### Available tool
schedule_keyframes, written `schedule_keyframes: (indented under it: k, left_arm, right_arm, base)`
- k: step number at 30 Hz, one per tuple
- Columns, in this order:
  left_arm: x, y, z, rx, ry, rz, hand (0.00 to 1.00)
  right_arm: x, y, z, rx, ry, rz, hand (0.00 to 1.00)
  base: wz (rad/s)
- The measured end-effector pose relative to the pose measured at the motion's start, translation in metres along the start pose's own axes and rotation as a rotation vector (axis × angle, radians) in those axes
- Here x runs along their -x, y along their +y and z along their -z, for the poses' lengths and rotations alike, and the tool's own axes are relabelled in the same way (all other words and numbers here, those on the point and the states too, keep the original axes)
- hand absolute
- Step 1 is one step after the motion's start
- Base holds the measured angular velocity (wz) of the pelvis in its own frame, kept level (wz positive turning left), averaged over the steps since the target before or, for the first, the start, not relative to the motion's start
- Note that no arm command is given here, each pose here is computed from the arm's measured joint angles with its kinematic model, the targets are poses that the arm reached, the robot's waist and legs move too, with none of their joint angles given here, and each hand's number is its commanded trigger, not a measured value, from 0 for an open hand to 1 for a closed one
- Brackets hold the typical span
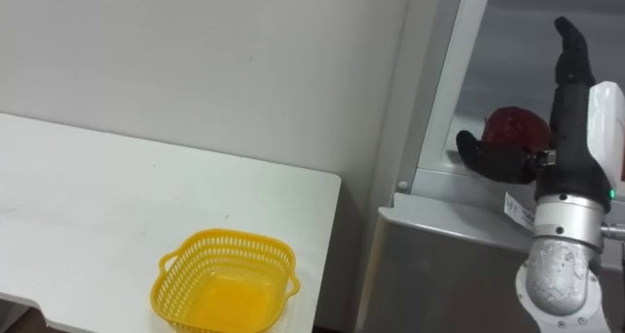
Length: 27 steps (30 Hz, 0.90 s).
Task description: Retrieve from the upper fridge
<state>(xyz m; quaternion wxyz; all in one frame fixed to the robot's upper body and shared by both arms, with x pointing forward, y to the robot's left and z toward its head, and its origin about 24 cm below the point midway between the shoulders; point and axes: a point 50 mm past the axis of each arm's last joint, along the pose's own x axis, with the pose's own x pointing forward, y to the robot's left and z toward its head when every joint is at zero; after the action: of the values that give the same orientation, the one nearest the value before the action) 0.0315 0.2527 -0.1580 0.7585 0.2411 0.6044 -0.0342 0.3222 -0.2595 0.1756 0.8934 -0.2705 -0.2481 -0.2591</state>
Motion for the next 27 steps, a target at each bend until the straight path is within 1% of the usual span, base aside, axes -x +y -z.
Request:
schedule_keyframes:
  k: [6, 14, 20, 27]
  left_arm:
    - [0.000, 0.003, -0.002, -0.003, -0.009, -0.010, 0.00]
    - [0.002, 0.008, 0.002, 0.001, 0.003, -0.026, 0.00]
    - [0.003, 0.010, 0.007, 0.010, 0.038, -0.029, 0.00]
    - [0.003, 0.010, 0.009, 0.011, 0.054, -0.016, 0.00]
  right_arm:
    - [-0.003, -0.003, 0.005, -0.027, 0.046, -0.068, 0.00]
    - [-0.008, 0.001, 0.020, -0.129, 0.177, -0.121, 0.00]
    - [-0.011, -0.001, 0.025, -0.144, 0.217, -0.203, 0.00]
    - [-0.016, -0.002, 0.030, -0.165, 0.253, -0.263, 0.00]
  base:
    - [0.00]
    - [0.00]
    - [0.00]
    - [0.00]
